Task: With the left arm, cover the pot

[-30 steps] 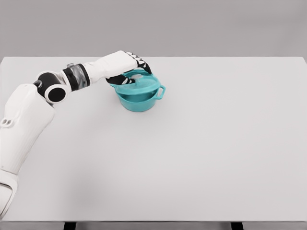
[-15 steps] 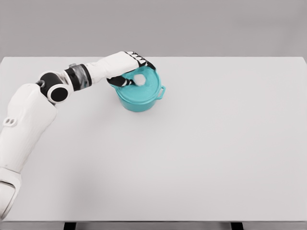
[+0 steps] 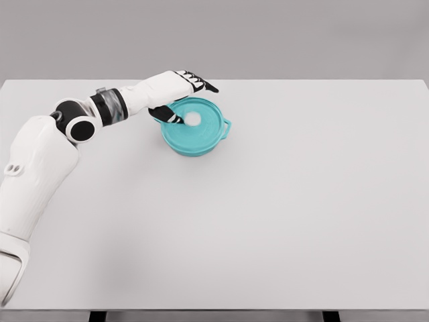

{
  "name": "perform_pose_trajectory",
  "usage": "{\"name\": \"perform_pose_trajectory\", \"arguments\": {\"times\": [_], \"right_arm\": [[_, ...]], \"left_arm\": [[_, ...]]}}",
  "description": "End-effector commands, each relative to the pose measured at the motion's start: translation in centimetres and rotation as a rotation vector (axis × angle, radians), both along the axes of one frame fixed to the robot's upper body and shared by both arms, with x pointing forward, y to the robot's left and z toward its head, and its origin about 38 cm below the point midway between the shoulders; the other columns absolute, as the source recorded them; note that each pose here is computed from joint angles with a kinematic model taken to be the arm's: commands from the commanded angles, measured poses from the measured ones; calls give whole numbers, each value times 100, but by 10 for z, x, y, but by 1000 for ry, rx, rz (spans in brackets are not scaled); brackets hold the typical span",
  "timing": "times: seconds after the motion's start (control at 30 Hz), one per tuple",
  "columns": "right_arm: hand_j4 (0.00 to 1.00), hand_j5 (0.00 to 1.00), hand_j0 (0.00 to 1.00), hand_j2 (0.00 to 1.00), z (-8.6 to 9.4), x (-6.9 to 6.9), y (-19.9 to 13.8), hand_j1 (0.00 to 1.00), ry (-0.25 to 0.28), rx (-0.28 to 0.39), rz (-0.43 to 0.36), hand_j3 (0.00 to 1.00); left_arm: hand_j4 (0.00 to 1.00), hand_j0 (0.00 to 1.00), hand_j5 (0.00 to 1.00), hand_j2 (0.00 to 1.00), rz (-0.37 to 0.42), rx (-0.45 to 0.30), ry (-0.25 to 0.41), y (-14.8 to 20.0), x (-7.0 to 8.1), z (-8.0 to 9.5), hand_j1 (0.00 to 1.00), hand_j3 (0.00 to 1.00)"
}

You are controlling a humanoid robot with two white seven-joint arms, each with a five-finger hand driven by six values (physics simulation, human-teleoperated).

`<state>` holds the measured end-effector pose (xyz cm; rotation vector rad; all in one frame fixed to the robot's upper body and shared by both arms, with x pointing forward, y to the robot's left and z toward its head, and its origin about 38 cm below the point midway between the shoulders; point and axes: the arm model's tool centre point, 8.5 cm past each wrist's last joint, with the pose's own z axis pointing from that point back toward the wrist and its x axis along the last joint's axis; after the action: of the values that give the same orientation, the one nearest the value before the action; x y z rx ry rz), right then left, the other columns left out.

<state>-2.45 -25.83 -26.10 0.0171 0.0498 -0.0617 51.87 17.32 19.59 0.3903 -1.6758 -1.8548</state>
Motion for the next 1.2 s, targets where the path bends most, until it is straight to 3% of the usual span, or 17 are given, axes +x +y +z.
{"name": "perform_pose_trajectory", "arguments": {"times": [0.0, 0.33, 0.43, 0.5, 0.67, 0.77, 0.93, 1.17], "right_arm": [[100, 100, 100, 100, 0, 0, 0, 100, 1, 1, 0, 100], [100, 100, 100, 100, 0, 0, 0, 100, 0, 0, 0, 100], [100, 100, 100, 100, 0, 0, 0, 100, 1, 1, 0, 100], [100, 100, 100, 100, 0, 0, 0, 100, 0, 0, 0, 100], [100, 100, 100, 100, 0, 1, 0, 100, 0, 1, 0, 100], [100, 100, 100, 100, 0, 0, 0, 100, 0, 0, 0, 100], [100, 100, 100, 100, 0, 0, 0, 100, 0, 0, 0, 100], [100, 100, 100, 100, 0, 0, 0, 100, 0, 0, 0, 100]], "left_arm": [[96, 96, 96, 96, 4, -7, 5, 1, 0, -1, 96, 96], [100, 100, 100, 100, 16, -3, -25, 8, 6, 16, 100, 100], [100, 100, 100, 100, 45, 17, -37, 31, 7, 21, 100, 100], [100, 100, 100, 100, 69, 41, -61, 52, 6, 31, 100, 100], [100, 100, 100, 100, 158, -19, -132, 115, -1, 73, 100, 100], [100, 100, 100, 100, 211, -35, -86, 156, -13, 65, 100, 100], [100, 100, 100, 100, 330, 5, 27, 230, -49, 27, 100, 100], [100, 100, 100, 100, 342, 6, 41, 234, -51, 21, 100, 100]]}}
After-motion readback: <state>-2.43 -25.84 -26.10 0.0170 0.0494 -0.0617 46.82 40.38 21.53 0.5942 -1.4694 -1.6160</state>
